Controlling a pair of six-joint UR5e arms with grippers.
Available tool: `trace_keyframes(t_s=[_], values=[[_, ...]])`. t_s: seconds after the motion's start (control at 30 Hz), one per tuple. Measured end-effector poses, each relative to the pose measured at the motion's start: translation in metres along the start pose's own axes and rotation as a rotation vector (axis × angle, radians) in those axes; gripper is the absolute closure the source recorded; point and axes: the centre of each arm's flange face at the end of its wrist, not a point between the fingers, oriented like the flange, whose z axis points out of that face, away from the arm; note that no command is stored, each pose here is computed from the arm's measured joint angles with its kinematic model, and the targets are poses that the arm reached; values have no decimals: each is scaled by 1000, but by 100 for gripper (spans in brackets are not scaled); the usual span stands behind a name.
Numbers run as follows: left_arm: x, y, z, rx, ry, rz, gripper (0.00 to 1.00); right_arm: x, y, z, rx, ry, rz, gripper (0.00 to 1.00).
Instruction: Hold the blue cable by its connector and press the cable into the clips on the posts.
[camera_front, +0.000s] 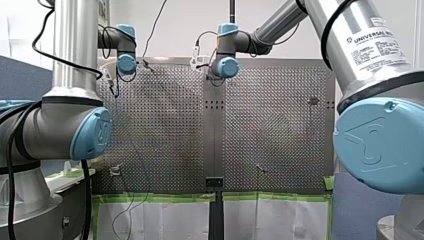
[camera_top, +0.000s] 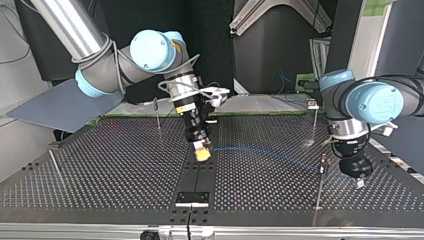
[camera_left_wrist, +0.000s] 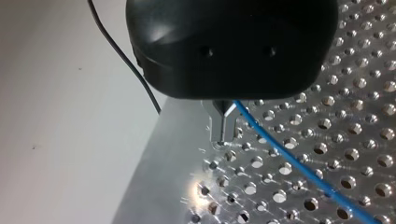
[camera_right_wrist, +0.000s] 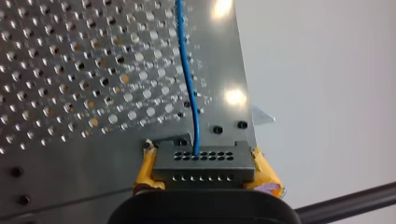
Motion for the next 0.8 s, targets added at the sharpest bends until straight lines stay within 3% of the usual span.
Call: trace_keyframes(t_s=[0.27,0.6,0.8], values=[[5,3,15,3,0,-19,100,4,22,7,-29,12,-9,100],[7,7,33,23,-27,-66,100,3,36,25,-30,26,-14,100],[14,5,42,48,-14,-77,100,-2,40,40,-29,31,-15,100]])
